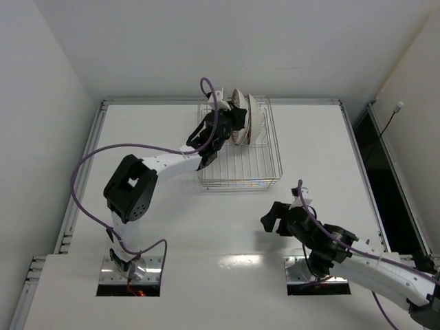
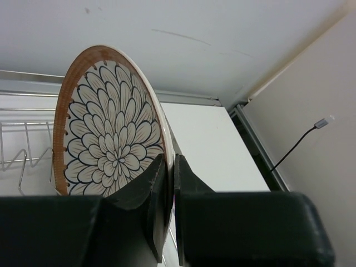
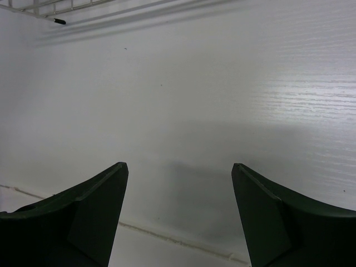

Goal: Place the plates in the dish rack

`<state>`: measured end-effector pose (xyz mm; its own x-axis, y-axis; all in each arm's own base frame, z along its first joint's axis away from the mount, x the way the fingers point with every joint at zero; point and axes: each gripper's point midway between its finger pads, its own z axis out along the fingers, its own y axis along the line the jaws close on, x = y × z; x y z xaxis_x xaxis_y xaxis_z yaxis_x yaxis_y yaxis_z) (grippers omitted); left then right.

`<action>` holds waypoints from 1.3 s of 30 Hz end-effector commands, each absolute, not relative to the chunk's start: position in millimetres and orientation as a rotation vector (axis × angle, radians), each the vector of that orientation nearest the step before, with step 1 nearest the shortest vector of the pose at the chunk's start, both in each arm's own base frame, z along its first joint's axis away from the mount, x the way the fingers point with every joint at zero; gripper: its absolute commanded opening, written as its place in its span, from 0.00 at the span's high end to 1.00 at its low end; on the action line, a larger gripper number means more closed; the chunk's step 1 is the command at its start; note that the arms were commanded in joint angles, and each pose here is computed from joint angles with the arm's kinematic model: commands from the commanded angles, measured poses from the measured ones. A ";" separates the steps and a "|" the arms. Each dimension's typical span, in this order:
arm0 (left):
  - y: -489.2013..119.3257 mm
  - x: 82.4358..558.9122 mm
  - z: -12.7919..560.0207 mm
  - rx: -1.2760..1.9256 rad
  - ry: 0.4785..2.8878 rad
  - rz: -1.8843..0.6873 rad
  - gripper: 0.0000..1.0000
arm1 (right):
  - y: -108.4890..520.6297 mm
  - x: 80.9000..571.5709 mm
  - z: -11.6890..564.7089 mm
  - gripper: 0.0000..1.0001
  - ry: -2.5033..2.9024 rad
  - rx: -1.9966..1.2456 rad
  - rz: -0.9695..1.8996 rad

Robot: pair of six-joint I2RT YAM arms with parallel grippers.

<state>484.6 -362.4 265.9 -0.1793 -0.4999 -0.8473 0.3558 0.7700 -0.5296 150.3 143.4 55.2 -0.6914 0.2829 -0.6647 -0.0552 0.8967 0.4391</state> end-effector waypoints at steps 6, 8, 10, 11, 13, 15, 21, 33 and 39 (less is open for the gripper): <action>-337.2 488.0 314.4 -0.272 1.417 -0.954 1.00 | 148.6 153.0 59.0 0.25 2.253 0.185 0.595; -338.4 490.5 313.0 -0.280 1.427 -0.983 1.00 | 148.3 153.0 58.8 0.25 2.253 0.175 0.590; -338.2 491.9 324.5 -0.312 1.408 -1.041 1.00 | 148.3 153.0 58.8 0.25 2.253 0.175 0.590; -338.0 496.8 316.0 -0.335 1.437 -1.051 1.00 | 146.9 154.4 58.8 0.25 2.251 0.185 0.585; -341.1 499.8 315.8 -0.360 1.456 -1.067 1.00 | 146.9 154.4 58.8 0.25 2.251 0.185 0.585; -341.0 503.3 313.6 -0.422 1.459 -1.094 1.00 | 146.5 154.1 57.1 0.25 2.258 0.183 0.577; -339.3 503.6 313.2 -0.509 1.393 -1.183 0.99 | 146.5 154.1 57.0 0.25 2.258 0.183 0.577; -323.7 499.0 310.7 -0.578 1.361 -1.373 0.98 | 146.5 154.1 57.0 0.25 2.258 0.183 0.577; -319.7 504.3 298.6 -0.547 1.408 -1.411 0.91 | 146.9 154.4 58.8 0.25 2.251 0.185 0.585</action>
